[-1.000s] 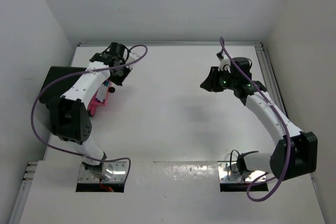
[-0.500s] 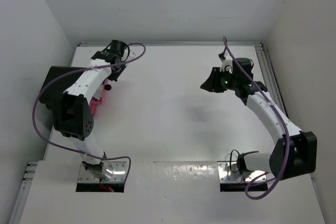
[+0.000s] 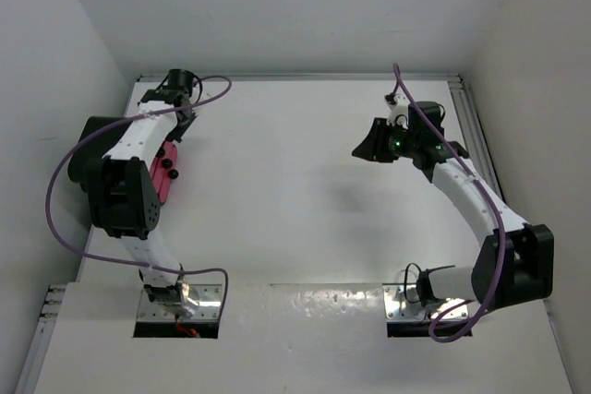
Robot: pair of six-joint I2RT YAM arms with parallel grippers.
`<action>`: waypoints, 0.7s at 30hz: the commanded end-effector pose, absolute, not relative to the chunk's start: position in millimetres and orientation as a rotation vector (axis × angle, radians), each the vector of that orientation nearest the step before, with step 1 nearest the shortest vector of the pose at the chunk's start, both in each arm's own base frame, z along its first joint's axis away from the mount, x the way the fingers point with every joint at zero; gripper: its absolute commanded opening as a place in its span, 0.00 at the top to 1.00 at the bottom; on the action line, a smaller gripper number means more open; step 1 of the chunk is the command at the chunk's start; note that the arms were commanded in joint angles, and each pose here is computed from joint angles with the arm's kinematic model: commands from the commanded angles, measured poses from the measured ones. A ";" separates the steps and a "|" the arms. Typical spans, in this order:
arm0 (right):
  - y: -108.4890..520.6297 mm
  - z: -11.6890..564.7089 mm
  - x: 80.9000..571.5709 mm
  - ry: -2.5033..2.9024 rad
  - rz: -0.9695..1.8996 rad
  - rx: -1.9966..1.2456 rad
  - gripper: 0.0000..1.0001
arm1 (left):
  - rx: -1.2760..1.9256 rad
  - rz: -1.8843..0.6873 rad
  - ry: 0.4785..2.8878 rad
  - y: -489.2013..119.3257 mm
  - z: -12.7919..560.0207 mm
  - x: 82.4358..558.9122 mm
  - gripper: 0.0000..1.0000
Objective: Sort the stationery into containers
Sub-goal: Reset both arms
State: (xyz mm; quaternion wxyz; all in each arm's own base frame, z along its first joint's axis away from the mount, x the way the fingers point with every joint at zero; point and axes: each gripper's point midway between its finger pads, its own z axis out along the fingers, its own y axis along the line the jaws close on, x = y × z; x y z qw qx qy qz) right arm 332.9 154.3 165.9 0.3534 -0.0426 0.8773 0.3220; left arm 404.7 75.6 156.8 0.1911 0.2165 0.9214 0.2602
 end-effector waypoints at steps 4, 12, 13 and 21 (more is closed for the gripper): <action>160.5 189.1 345.8 2.200 0.862 -0.140 0.71 | 0.571 0.806 2.551 97.9 171.6 418.1 1.00; 164.3 189.7 346.8 2.194 0.857 -0.180 0.63 | 0.606 0.426 2.478 50.5 207.3 428.2 0.83; 163.7 192.3 348.3 2.187 0.847 -0.193 0.60 | 0.634 0.267 2.437 26.4 217.2 430.7 0.79; 114.3 180.7 358.7 2.288 0.592 -0.205 0.19 | 0.741 -0.252 2.083 -137.8 293.5 411.7 0.09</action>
